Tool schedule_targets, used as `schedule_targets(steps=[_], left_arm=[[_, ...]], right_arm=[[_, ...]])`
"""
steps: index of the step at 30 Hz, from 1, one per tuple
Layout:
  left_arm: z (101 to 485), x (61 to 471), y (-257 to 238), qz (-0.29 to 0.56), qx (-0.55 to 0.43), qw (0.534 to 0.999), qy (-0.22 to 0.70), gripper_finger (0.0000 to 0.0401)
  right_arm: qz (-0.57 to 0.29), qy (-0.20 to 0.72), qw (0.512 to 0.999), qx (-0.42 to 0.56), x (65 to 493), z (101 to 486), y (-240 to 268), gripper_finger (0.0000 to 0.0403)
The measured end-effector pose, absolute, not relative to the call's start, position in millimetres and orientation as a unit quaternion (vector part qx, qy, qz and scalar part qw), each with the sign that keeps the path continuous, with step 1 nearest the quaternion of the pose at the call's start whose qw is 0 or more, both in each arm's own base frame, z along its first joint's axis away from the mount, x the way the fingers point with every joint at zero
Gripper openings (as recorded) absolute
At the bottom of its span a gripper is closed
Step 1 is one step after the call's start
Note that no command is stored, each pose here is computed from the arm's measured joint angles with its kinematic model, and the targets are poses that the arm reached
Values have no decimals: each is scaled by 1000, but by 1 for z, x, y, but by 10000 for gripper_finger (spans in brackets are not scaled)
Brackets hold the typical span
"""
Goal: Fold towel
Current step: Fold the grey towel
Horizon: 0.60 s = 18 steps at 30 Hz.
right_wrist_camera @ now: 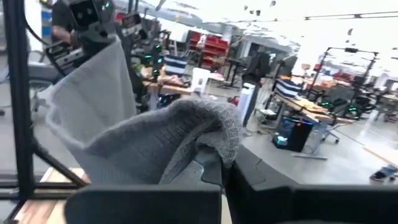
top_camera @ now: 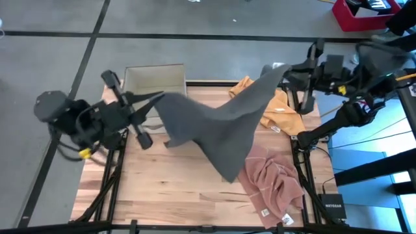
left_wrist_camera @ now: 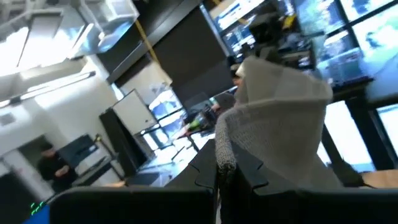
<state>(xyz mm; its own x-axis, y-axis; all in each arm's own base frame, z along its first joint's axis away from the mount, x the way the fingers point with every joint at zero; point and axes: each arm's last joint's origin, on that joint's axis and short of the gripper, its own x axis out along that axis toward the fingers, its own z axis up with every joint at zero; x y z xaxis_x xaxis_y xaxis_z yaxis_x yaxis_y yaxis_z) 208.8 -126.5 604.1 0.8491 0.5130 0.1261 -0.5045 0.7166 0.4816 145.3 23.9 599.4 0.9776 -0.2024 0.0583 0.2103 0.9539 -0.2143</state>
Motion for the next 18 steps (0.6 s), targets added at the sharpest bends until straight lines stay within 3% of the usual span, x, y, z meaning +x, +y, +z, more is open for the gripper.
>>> schedule_targets(steps=[8, 14, 18], left_arm=[[604, 187, -149, 256, 215, 942, 10, 8], [594, 161, -172, 285, 176, 941, 48, 8], [581, 147, -191, 257, 144, 955, 39, 8]], right_arm=[[-82, 35, 989, -115, 162, 588, 30, 4], [-83, 123, 983, -108, 176, 567, 36, 4], [-87, 215, 967, -103, 195, 539, 40, 3]])
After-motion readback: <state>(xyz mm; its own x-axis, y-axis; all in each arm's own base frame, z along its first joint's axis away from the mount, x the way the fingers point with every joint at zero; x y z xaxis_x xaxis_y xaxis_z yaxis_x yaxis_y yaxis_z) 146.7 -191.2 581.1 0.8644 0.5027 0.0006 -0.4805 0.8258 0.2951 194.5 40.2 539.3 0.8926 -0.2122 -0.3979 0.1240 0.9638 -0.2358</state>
